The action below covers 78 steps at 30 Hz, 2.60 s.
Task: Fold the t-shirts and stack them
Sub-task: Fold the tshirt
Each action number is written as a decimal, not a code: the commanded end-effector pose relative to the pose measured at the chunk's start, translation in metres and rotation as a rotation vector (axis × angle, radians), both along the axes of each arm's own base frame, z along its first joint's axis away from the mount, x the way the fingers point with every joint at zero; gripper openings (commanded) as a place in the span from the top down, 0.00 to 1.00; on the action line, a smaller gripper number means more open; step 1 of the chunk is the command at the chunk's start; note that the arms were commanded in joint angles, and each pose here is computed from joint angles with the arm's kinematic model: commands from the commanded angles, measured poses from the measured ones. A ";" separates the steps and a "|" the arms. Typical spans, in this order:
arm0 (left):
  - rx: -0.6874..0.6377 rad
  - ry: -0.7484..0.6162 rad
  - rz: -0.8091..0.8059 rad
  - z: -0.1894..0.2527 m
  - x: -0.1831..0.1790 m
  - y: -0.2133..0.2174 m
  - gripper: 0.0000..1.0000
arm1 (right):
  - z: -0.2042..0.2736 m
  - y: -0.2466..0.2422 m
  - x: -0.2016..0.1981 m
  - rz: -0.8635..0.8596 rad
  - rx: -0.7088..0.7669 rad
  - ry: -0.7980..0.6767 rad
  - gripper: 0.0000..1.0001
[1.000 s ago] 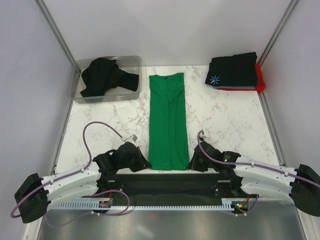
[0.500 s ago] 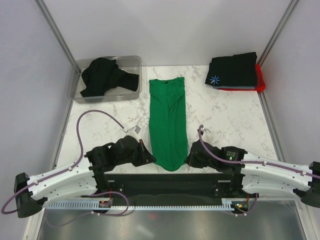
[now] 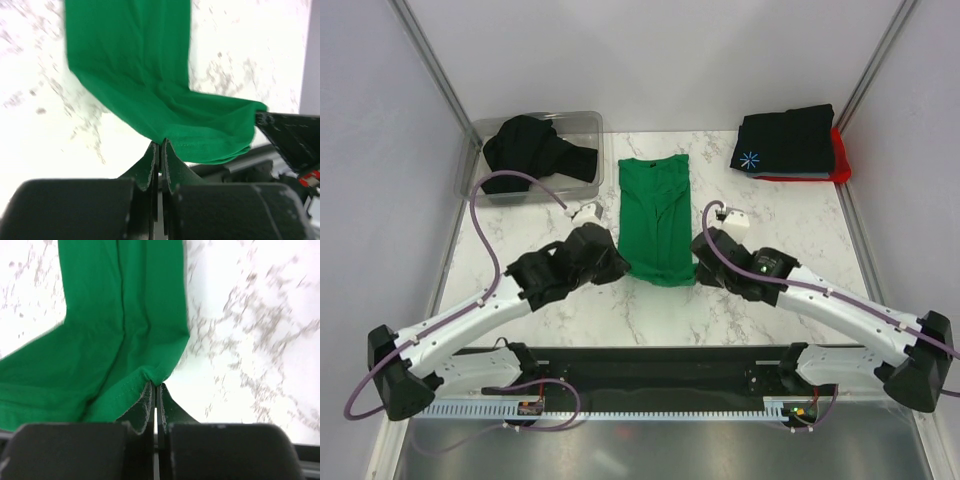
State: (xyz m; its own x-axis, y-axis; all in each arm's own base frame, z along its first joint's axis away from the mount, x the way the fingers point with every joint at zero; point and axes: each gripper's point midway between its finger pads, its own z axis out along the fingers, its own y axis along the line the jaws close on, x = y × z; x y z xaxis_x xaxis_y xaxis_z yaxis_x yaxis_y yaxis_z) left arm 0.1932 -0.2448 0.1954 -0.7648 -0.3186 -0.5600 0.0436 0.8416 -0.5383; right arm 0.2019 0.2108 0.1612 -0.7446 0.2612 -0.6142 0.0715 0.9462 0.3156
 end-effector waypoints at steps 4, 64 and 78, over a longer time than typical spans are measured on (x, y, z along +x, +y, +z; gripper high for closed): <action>0.074 -0.076 0.036 0.007 0.060 0.017 0.98 | 0.031 0.000 0.063 0.028 -0.044 -0.089 1.00; -0.116 0.240 -0.020 -0.094 0.084 0.051 0.48 | -0.093 -0.005 0.076 0.241 0.315 0.231 0.36; -0.141 0.238 -0.024 -0.118 0.075 0.050 0.49 | -0.149 -0.006 0.070 0.234 0.296 0.315 0.58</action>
